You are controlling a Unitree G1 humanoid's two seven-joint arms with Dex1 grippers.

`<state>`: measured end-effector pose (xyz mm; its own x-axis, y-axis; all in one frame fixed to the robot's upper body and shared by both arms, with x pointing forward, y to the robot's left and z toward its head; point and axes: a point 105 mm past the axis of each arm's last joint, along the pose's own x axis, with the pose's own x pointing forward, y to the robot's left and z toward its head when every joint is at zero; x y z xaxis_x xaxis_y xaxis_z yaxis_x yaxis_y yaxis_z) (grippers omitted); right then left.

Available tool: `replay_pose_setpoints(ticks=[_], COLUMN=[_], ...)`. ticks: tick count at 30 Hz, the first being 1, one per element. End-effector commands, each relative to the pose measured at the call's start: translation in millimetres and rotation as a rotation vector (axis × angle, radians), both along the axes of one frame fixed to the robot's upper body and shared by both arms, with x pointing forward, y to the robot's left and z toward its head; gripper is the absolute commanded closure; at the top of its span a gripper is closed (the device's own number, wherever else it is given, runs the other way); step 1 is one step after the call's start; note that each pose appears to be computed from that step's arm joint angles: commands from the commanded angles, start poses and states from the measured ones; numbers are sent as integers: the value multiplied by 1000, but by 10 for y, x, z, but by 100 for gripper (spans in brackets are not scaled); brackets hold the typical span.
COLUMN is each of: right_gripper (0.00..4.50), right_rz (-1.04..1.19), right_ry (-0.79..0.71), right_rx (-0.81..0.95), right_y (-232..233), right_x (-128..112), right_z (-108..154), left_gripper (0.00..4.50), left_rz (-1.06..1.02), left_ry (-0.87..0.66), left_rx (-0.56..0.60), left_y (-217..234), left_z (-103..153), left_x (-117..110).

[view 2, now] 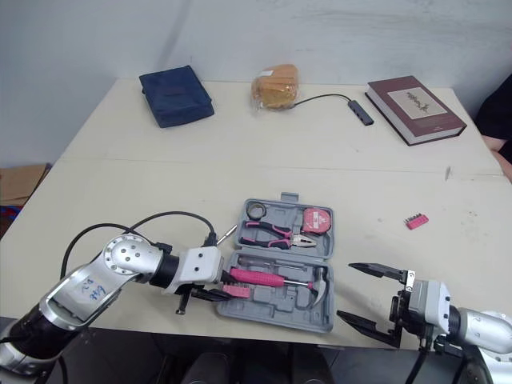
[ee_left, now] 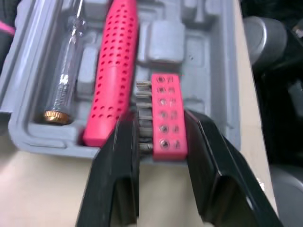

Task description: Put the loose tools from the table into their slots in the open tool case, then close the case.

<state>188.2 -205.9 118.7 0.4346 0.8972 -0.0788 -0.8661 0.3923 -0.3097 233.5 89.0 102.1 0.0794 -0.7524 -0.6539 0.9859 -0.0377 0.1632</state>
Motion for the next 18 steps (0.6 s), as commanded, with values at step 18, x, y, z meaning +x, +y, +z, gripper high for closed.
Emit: replay_pose_setpoints(ticks=[18], right_gripper=[0], right_rz=[-23], right_ry=[-68], right_rx=[43], right_y=[183], right_x=[137], right_z=[244], left_gripper=[207], left_rz=[-109], left_ry=[-44], left_rx=[-59], left_y=[-261], left_z=[174], left_x=[-86])
